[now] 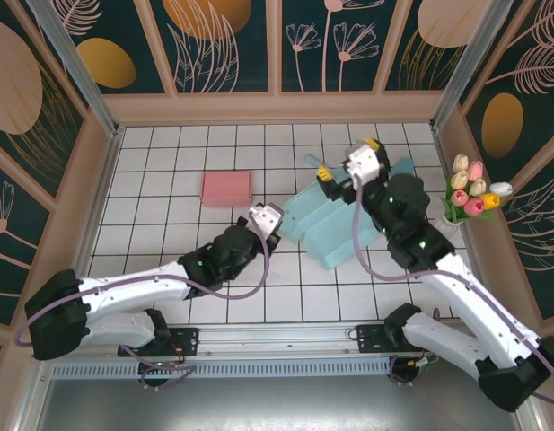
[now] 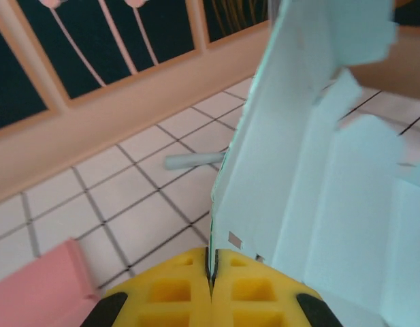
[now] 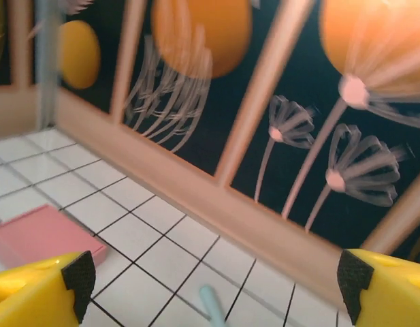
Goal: Fold the paper box
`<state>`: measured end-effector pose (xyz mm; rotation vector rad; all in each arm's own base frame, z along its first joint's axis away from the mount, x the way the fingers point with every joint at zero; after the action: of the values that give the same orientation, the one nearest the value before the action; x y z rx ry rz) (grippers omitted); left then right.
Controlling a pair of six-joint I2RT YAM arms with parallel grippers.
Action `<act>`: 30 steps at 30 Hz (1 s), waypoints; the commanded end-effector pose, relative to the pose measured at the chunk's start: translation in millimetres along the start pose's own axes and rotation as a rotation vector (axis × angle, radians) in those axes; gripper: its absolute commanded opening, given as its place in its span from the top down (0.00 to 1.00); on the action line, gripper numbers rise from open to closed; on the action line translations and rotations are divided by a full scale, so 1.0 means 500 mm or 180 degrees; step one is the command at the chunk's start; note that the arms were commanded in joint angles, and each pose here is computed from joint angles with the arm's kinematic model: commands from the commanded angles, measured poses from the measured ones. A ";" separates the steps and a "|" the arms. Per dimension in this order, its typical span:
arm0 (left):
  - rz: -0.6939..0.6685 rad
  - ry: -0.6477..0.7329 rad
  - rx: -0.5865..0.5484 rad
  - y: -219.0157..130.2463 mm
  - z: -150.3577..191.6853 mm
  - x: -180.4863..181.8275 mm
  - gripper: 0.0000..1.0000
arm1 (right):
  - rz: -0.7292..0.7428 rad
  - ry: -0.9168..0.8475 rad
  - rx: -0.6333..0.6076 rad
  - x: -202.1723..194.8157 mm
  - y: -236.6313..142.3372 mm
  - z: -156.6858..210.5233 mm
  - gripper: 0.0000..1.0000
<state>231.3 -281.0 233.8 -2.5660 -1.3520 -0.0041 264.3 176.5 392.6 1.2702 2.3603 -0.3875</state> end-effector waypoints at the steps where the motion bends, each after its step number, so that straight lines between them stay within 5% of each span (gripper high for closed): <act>1: -0.0166 0.0445 -0.0079 0.001 -0.011 0.036 1.00 | -0.1000 -0.1416 -0.0168 0.075 0.000 -0.007 0.14; 6: -0.0213 0.0540 0.0007 0.019 -0.004 0.040 1.00 | -0.1300 -0.2062 -0.0064 0.076 0.021 -0.014 0.35; 14: -0.0311 0.0654 0.0165 0.048 0.017 0.038 1.00 | -0.1757 -0.2679 0.1050 0.084 0.058 0.080 0.42; 30: -0.0256 0.0606 0.0216 0.047 0.023 0.034 1.00 | -0.2285 -0.2746 0.1622 0.166 0.068 0.223 0.55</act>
<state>255.6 -275.7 205.1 -2.3658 -1.3298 -0.2066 280.2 207.5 266.9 0.2606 1.9153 -1.4200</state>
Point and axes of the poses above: each hand's point on the last joint's axis, 136 mm out from that joint toward the fingers, its own y axis out along the fingers, its own x axis along the line the jaws close on, z = x × y, the point moved 3 cm from there along -y, back along the fingers, and after that the axes turned 4 degrees about -y, right-handed, at the moved point
